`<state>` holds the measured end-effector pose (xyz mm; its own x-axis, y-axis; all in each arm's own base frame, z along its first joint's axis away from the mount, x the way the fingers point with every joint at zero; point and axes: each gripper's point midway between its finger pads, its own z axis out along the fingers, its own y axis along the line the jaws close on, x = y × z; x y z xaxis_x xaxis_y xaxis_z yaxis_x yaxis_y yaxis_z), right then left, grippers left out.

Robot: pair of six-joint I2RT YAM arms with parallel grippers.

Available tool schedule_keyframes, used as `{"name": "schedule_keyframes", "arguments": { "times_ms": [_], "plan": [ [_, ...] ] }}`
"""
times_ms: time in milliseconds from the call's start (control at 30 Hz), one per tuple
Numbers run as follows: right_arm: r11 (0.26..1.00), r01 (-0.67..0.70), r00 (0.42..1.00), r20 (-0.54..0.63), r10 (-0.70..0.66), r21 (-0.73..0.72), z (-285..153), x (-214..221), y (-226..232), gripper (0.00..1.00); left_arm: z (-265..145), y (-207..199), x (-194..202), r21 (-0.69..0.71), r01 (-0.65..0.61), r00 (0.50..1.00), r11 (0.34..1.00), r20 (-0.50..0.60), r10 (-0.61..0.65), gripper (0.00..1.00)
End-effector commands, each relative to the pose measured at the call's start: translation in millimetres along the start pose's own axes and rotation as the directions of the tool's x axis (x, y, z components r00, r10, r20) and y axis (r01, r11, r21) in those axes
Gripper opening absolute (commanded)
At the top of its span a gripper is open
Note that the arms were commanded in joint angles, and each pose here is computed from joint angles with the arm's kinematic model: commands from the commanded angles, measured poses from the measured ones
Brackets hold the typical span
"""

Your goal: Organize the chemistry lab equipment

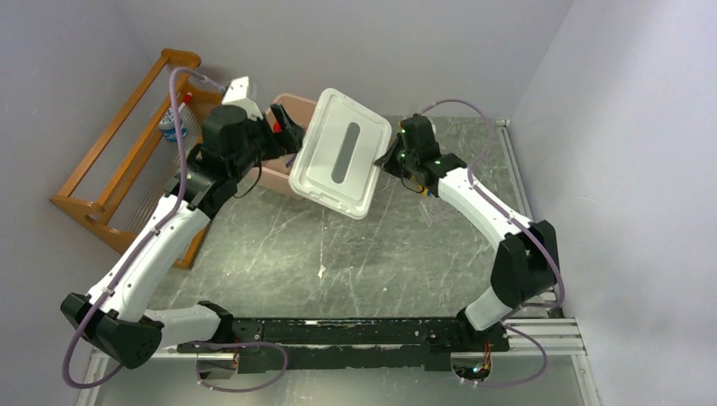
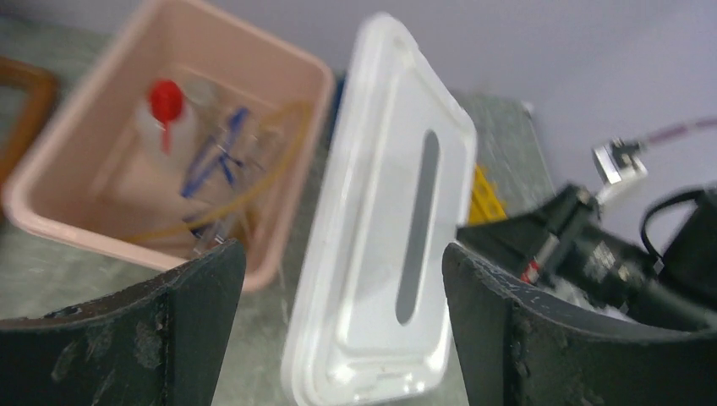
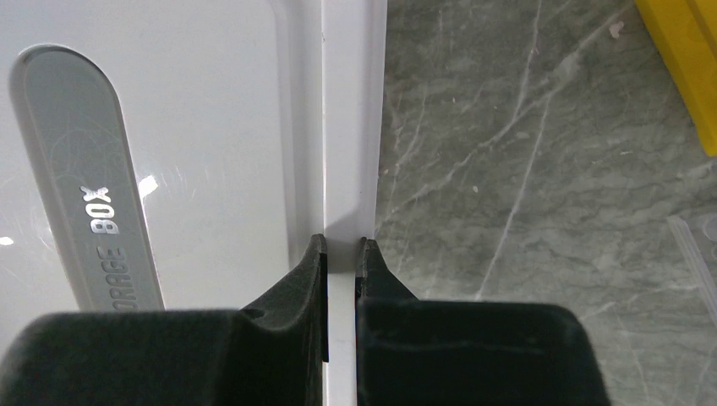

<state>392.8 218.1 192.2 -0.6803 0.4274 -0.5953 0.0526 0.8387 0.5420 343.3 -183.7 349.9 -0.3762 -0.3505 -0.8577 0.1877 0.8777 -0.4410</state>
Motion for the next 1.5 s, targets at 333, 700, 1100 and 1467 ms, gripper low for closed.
{"name": "schedule_keyframes", "arguments": {
  "times_ms": [333, 700, 1100, 1467],
  "plan": [
    [0.992, -0.128, 0.986, 0.110, 0.126, 0.011, 64, -33, 105, 0.00, 34, 94, -51, -0.260, -0.108, 0.994, 0.960, 0.001, 0.112, 0.89],
    [0.982, -0.183, 0.977, 0.122, 0.175, 0.054, 106, -18, 138, 0.00, 61, 151, -36, -0.401, -0.143, 0.990, 0.905, -0.059, 0.130, 0.87],
    [0.978, -0.201, 0.975, 0.112, 0.194, 0.050, 122, -15, 142, 0.02, 98, 177, -16, -0.381, -0.120, 0.989, 0.917, -0.125, 0.077, 0.76],
    [0.978, -0.208, 0.973, 0.108, 0.204, 0.031, 127, -14, 144, 0.24, 120, 208, 1, -0.414, -0.104, 0.987, 0.904, -0.157, 0.041, 0.58]
  ]
}}
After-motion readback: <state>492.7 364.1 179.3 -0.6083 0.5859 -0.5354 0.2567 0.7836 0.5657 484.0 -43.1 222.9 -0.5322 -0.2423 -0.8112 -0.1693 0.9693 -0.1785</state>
